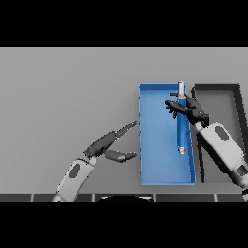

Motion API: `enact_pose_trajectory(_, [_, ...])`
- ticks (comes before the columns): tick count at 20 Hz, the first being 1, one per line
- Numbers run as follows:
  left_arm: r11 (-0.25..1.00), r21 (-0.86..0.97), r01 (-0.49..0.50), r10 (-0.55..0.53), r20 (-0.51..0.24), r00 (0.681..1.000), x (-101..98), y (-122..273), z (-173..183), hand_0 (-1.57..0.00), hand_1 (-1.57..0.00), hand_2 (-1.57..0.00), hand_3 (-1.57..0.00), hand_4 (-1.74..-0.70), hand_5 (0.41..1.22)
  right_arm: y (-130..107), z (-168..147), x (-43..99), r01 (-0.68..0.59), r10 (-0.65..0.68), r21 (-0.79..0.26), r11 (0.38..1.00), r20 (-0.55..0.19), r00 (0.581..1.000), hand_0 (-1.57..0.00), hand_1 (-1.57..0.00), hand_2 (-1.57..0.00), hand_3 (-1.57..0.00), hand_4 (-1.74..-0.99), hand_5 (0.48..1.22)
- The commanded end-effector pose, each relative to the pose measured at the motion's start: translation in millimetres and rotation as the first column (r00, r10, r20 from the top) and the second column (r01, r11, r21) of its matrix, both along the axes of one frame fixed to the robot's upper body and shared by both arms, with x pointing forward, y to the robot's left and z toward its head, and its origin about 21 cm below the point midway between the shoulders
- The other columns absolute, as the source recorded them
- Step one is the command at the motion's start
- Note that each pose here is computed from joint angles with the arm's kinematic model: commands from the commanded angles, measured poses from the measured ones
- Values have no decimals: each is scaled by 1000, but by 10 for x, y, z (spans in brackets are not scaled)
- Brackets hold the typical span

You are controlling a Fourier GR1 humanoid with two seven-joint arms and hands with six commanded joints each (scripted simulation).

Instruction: Pick up the blue pipe and place it into the blue bin.

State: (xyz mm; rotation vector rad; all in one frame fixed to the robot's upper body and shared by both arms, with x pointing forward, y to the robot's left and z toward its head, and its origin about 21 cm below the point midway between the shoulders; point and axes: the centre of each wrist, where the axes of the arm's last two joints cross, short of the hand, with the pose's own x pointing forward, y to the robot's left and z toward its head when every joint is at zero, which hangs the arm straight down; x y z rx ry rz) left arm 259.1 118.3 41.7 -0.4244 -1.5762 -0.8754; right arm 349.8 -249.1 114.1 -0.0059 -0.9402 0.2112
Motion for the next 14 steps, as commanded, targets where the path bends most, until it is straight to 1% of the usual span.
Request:
enact_pose_trajectory(1, [1000, -5, 6, -6, 1, 1000, -20, -4, -14, 1, 1, 1, 1, -920, 493, 29, 19, 4, 18, -18, -5, 1000, -15, 1000, -867, -820, -789, -232, -1405, 1137])
enact_pose_trajectory(2, [1000, 7, 1, -1, -9, 1000, 13, 2, -17, 1, 1, 1, 1, -924, 493, 30, 61, 12, 22, -22, -26, 999, -27, 999, -693, -656, -631, -186, -1370, 1125])
enact_pose_trajectory(3, [1000, 11, 0, 1, -15, 1000, 16, -2, -11, 1, 1, 1, 1, -925, 494, 69, 68, 12, -19, 18, -51, 999, -25, 1000, -554, -525, -505, -148, -1339, 1108])
enact_pose_trajectory(4, [1000, 11, 2, -2, -16, 1000, 15, -5, -23, 1, 1, 1, 1, -926, 494, 78, 80, -6, -70, 68, -96, 993, -18, 998, -443, -419, -404, -118, -1307, 1068])
enact_pose_trajectory(5, [1000, 8, 2, -2, -14, 1000, 11, -13, -22, 1, 1, 1, 1, -924, 494, 100, 88, -9, -127, 127, -180, 975, -12, 992, -354, -335, -323, -95, -1279, 1010])
enact_pose_trajectory(6, [1000, 3, 6, -6, -10, 1000, 4, -3, -23, 1, 1, 1, 1, -926, 494, 102, 82, -17, -152, 153, -212, 965, -15, 988, -283, -268, -258, -75, -1250, 962])
enact_pose_trajectory(8, [1000, 2, 4, -4, -10, 1000, -8, -12, -29, 1, 1, 1, 1, -927, 495, 113, 108, -50, -235, 235, -283, 930, -33, 971, -181, -171, -165, -48, -1219, 870])
enact_pose_trajectory(10, [1000, -1, 3, -3, -6, 1000, 0, -10, -7, 1, 1, 1, 1, -929, 496, 107, 88, -44, -267, 263, -306, 914, -55, 963, -115, -109, -105, -30, -1190, 809])
enact_pose_trajectory(14, [1000, -2, 4, -4, -9, 1000, 9, -10, 3, 1, 1, 1, 1, -931, 496, 105, 65, -34, -303, 293, -349, 887, -82, 953, -47, -44, -42, -12, -1125, 747])
